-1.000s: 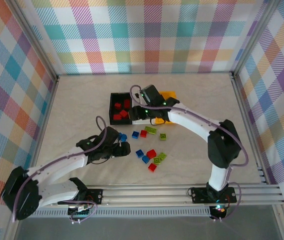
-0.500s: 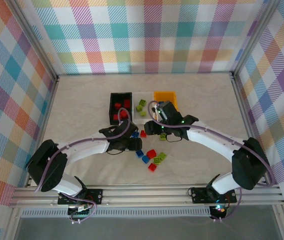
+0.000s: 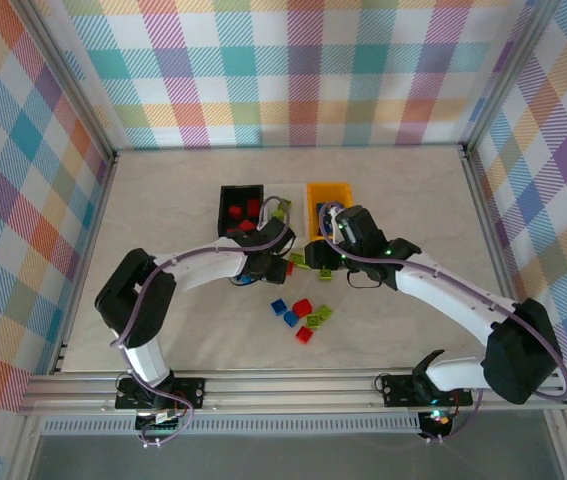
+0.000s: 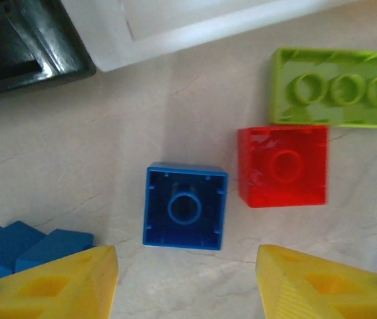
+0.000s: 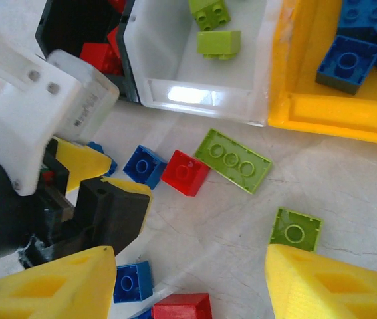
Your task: Sort the legos into containers by color
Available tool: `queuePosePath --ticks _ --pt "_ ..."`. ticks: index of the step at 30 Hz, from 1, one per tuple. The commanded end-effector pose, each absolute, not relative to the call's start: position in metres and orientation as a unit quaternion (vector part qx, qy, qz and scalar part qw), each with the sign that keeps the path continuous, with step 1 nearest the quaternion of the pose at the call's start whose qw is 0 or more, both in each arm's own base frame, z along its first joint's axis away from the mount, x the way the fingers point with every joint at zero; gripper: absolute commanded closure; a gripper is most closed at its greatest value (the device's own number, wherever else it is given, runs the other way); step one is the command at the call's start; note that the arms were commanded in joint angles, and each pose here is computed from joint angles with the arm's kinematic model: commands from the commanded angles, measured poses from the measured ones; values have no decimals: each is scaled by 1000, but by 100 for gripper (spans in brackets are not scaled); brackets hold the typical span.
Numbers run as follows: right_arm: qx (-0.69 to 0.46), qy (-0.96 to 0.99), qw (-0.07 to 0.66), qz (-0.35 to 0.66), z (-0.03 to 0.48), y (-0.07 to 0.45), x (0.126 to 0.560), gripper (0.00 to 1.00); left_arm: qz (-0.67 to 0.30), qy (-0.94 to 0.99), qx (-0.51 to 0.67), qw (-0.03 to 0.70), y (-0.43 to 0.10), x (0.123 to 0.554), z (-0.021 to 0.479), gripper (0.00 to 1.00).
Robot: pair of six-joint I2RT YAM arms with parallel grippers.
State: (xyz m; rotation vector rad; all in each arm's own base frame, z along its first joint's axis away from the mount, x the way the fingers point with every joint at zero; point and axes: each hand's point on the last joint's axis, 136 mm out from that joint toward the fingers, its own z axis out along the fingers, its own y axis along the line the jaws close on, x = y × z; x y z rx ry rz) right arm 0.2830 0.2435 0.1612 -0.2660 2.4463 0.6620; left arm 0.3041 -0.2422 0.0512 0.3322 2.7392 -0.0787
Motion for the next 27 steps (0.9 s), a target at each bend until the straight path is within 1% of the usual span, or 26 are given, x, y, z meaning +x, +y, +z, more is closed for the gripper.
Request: queuePosePath --ticks 1,5,11,20,23,27 --pt "-88 910 313 257 174 238 286 39 10 973 135 187 -234 310 50 43" --pt "-83 908 320 257 179 232 287 38 13 974 138 181 -237 314 43 40" --pt "-78 905 325 261 184 228 287 39 15 975 139 175 -242 318 33 43" --pt "-75 904 328 264 186 224 286 39 28 975 139 170 -241 321 21 55" --pt "-75 903 329 266 187 223 285 38 24 975 137 175 -242 321 24 60" --pt "-73 902 331 267 187 222 286 38 15 974 137 182 -244 322 29 64"
